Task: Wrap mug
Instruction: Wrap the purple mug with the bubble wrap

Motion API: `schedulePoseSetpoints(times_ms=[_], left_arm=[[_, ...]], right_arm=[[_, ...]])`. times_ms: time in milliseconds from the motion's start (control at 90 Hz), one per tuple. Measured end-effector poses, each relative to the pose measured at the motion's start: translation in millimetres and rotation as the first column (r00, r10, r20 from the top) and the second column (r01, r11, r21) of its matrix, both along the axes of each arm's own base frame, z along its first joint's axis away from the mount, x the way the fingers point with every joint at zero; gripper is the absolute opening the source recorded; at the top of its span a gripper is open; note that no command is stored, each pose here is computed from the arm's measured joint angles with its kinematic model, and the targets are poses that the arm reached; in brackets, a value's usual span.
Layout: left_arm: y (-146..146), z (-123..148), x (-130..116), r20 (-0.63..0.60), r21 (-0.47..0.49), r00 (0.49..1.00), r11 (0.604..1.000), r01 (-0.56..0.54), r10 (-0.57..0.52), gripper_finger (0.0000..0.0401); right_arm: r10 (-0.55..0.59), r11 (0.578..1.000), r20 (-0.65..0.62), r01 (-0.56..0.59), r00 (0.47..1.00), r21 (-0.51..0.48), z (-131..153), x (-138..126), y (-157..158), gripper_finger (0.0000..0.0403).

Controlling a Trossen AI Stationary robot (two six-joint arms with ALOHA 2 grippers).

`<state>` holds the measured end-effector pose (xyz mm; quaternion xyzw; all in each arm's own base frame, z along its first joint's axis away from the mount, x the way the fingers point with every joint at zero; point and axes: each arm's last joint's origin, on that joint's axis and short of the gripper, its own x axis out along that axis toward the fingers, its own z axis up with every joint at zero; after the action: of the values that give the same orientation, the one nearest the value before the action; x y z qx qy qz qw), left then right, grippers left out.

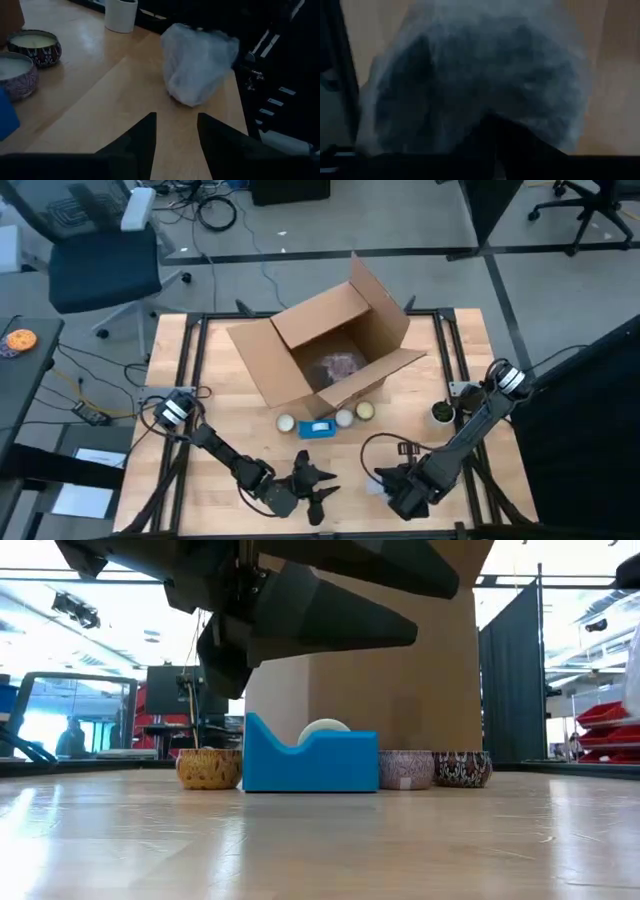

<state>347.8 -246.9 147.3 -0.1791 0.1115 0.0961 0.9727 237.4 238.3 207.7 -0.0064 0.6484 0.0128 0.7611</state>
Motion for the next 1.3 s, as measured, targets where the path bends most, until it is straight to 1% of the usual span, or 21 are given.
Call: schedulePoseSetpoints(times_ms=[167, 433, 556, 656, 800, 878, 1044, 1200, 1300], left_arm=[[0, 0, 0, 0.000, 0.000, 1.000, 1.000, -0.002, 0.002, 0.0129], [0, 0, 0, 0.000, 0.000, 1.000, 1.000, -0.001, 0.001, 0.0129], [0, 0, 0, 0.000, 0.000, 1.000, 1.000, -0.001, 0.001, 0.0129], [0, 0, 0, 0.000, 0.000, 1.000, 1.000, -0.001, 0.001, 0.0129], [0, 0, 0, 0.000, 0.000, 1.000, 1.000, 0.000, 0.000, 0.0129], [0, 0, 0, 0.000, 0.000, 1.000, 1.000, 0.000, 0.000, 0.0129], [0, 0, 0, 0.000, 0.000, 1.000, 1.000, 0.000, 0.000, 0.0129], [1, 0, 1, -0.001, 0.000, 1.000, 1.000, -0.002, 0.002, 0.0129], [1, 0, 1, -0.001, 0.000, 1.000, 1.000, -0.002, 0.002, 0.0129]], right_arm=[[0.009, 1.000, 0.010, -0.009, 1.000, 0.015, 3, 2, 2, 0.0000], [0.033, 0.999, 0.031, -0.034, 0.999, 0.033, 26, 1, 12, 0.0000], [0.037, 0.999, 0.038, -0.038, 0.999, 0.028, 27, 0, 13, 0.0000], [0.034, 0.999, 0.066, -0.034, 0.997, 0.003, 27, 1, 13, 0.0000], [0.020, 1.000, 0.109, -0.022, 0.994, 0.019, 17, 6, 12, 0.0000], [0.012, 0.999, 0.120, -0.018, 0.993, 0.048, 7, 7, 11, 0.0000], [0.007, 0.997, 0.098, -0.015, 0.995, 0.080, -8, 7, 6, 0.0000], [0.004, 0.993, 0.090, -0.014, 0.996, 0.113, -10, 10, 4, 0.0000], [0.014, 0.993, 0.074, -0.023, 0.997, 0.120, -4, 11, 4, 0.0000]])
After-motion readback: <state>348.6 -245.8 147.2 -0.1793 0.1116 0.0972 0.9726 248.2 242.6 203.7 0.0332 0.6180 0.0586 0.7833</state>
